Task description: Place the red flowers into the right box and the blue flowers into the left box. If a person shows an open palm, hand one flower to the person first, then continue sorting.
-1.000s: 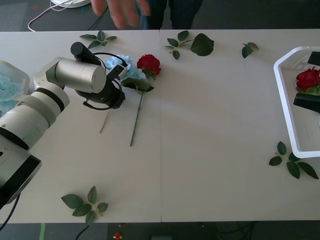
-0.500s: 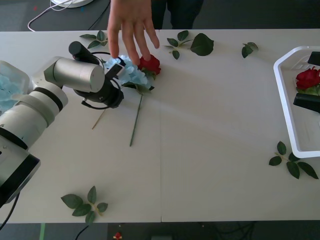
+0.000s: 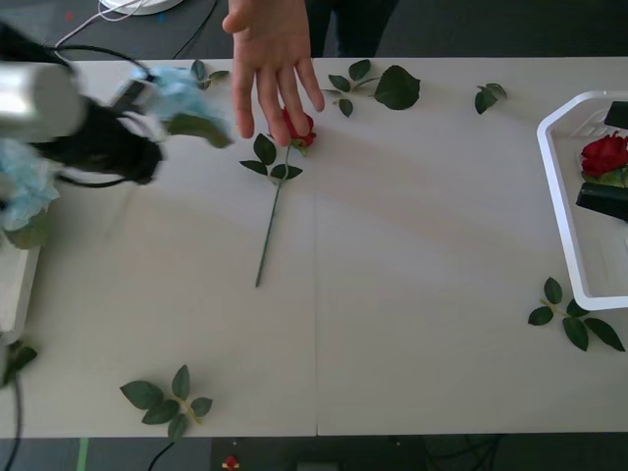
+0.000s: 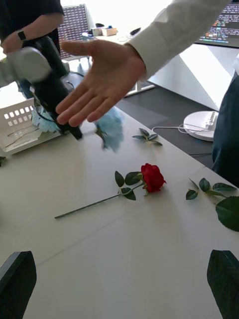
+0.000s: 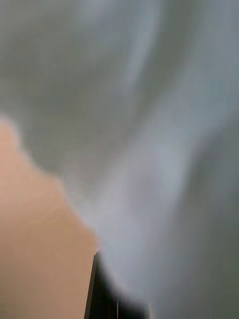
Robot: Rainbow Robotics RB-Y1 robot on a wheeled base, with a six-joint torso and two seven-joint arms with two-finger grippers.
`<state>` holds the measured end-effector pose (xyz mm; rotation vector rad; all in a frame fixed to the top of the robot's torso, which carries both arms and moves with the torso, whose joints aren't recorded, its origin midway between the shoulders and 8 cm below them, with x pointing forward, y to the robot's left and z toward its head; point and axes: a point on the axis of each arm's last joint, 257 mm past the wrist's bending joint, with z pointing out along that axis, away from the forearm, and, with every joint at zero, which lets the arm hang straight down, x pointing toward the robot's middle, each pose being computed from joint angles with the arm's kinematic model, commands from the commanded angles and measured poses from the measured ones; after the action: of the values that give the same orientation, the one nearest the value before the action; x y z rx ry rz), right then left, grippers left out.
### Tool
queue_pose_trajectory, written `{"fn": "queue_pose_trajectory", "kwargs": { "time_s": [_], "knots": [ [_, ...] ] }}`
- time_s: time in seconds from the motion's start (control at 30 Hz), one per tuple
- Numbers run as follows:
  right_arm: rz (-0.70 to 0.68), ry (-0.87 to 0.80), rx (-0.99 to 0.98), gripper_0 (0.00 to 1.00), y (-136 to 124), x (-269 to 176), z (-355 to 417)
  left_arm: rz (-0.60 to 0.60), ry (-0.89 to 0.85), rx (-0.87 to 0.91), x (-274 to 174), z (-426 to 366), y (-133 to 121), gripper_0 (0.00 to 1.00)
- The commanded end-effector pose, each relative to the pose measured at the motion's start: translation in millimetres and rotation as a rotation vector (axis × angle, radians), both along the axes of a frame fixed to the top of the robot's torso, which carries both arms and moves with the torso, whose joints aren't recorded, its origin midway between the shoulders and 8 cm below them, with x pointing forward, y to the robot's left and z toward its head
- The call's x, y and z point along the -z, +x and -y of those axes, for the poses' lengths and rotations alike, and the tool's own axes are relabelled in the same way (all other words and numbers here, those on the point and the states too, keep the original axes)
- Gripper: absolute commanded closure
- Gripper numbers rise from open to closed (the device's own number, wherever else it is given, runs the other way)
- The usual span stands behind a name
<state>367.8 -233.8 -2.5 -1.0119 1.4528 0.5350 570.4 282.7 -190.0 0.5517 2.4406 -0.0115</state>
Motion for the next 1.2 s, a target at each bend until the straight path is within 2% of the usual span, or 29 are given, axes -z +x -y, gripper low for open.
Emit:
{"fn": "queue_pose_trajectory", "kwargs": {
  "time_s": [0.03, 0.17, 0.33, 0.43, 0.57, 0.8, 1.03, 1.2],
  "knots": [
    [-0.012, -0.033, -0.008, 0.0, -2.2, 3.2, -0.2, 0.07, 0.068, -0.02, -55.3, -66.0, -43.2, 1.0],
    [-0.012, -0.033, -0.008, 0.0, -2.2, 3.2, -0.2, 0.146, 0.059, -0.046, -98.2, -78.3, -67.0, 1.0],
    [-0.012, -0.033, -0.008, 0.0, -2.2, 3.2, -0.2, 0.344, 0.037, -0.056, -175.3, -76.5, -62.3, 1.0],
    [-0.012, -0.033, -0.008, 0.0, -2.2, 3.2, -0.2, 0.504, -0.029, -0.051, -227.7, -62.9, -41.0, 1.0],
    [-0.012, -0.033, -0.008, 0.0, -2.2, 3.2, -0.2, 0.622, -0.123, -0.044, -261.9, -50.2, -16.2, 1.0],
    [-0.012, -0.033, -0.008, 0.0, -2.2, 3.2, -0.2, 0.855, -0.298, 0.012, -313.3, -5.2, 48.4, 1.0],
    [-0.012, -0.033, -0.008, 0.0, -2.2, 3.2, -0.2, 1.028, -0.354, 0.013, -333.7, 10.8, 82.5, 1.0],
    [-0.012, -0.033, -0.008, 0.0, -2.2, 3.2, -0.2, 1.092, -0.348, 0.017, -338.4, 13.1, 99.4, 1.0]
  ]
}}
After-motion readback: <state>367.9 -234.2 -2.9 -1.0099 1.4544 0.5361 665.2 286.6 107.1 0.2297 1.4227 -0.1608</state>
